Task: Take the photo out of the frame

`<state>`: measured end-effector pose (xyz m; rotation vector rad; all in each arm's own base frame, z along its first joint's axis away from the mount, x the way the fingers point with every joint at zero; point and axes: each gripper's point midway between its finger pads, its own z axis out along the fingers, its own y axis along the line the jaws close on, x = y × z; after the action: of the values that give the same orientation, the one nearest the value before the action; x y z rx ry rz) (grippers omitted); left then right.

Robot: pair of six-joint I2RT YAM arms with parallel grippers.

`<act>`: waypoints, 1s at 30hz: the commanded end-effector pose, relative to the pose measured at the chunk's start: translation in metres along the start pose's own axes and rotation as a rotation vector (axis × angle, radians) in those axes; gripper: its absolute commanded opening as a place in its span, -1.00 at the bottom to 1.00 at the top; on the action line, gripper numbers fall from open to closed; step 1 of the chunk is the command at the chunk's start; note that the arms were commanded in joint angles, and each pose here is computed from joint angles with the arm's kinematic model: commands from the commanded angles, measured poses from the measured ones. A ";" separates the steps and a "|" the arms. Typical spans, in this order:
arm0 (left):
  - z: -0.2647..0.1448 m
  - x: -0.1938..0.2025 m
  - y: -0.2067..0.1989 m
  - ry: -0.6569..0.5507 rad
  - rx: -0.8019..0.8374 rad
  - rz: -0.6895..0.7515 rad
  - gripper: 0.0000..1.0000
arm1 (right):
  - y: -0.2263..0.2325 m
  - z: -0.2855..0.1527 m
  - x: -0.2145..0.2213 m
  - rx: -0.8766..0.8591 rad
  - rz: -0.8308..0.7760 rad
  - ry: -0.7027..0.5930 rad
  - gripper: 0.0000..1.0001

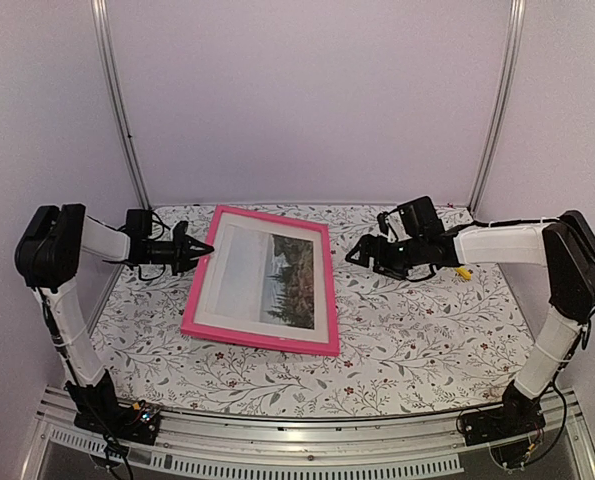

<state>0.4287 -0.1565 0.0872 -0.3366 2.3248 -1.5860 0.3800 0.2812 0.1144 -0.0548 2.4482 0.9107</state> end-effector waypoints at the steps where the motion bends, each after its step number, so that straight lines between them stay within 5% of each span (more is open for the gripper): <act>1: -0.029 -0.004 0.076 0.000 -0.225 -0.086 -1.00 | 0.010 0.016 0.010 -0.043 -0.009 0.021 0.91; 6: -0.052 -0.009 0.118 -0.009 -0.342 -0.117 -1.00 | 0.019 0.031 0.018 -0.061 -0.029 0.054 0.90; 19: -0.091 -0.052 0.149 -0.021 -0.614 -0.059 -1.00 | 0.026 0.050 0.029 -0.074 -0.057 0.092 0.90; 28: -0.116 -0.061 0.159 -0.058 -0.782 -0.018 -0.32 | 0.020 0.053 0.031 -0.048 -0.068 0.096 0.90; 30: -0.121 -0.063 0.157 -0.074 -0.816 -0.004 0.00 | 0.020 0.053 0.030 -0.038 -0.070 0.090 0.90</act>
<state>0.4686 -0.0211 0.0243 -0.3798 2.6130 -0.9145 0.3687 0.3288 0.0785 -0.1788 2.5091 0.9703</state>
